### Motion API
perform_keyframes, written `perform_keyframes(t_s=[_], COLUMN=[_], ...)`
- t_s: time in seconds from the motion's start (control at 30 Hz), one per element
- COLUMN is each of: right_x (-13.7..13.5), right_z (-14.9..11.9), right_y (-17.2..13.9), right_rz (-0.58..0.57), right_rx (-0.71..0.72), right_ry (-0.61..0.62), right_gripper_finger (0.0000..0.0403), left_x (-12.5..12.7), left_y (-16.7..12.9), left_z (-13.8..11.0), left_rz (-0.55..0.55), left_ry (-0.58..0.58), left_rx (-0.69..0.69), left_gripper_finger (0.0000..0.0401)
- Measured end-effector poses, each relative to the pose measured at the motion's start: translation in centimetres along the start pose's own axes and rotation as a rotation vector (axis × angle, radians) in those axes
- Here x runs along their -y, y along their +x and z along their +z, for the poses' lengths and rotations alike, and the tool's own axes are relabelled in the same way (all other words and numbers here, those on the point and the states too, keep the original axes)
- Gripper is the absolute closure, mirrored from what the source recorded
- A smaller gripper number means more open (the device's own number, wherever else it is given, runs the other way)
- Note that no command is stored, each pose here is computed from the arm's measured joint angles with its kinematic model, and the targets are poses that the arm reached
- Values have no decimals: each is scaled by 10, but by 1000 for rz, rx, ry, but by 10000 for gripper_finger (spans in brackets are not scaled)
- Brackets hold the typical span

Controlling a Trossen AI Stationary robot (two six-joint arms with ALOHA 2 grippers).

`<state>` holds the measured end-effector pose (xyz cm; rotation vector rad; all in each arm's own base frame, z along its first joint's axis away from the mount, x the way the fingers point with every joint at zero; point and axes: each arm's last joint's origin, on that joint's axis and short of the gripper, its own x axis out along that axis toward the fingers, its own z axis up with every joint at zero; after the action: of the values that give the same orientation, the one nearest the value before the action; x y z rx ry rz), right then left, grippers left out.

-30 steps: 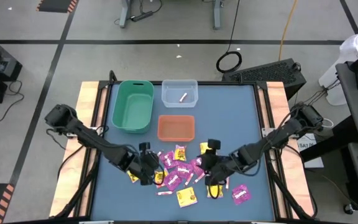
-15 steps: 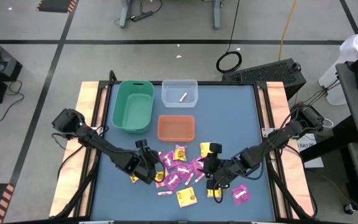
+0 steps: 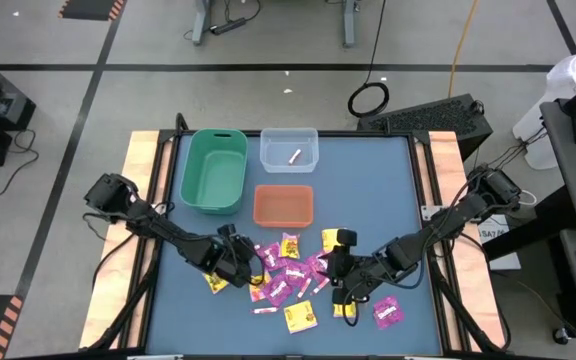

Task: Sort candy
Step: Put the white candy into the transparent bin

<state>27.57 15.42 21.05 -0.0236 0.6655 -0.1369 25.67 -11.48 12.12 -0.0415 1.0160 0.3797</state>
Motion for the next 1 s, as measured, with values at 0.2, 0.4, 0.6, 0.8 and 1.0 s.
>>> perform_keyframes(t_s=[0.2, 0.4, 0.6, 0.8, 1.0], right_x=[0, 0, 0, 0, 0], right_z=[0, 0, 0, 0, 0], right_y=[0, 0, 0, 0, 0], right_rz=[1, 1, 0, 0, 0], right_rx=[1, 1, 1, 1, 1], right_ry=[-8, -10, -10, -10, -10], right_gripper_finger=[243, 243, 243, 243, 243], left_x=[-5, -5, -4, -4, -5], left_y=[5, 6, 6, 6, 3], left_z=[-1, -2, -2, -2, -1], left_rz=[-25, -48, -66, -66, -73], left_ry=[-44, -42, -42, -45, -52], left_rx=[-8, -28, -36, -43, -36], left_gripper_finger=[219, 237, 307, 355, 350])
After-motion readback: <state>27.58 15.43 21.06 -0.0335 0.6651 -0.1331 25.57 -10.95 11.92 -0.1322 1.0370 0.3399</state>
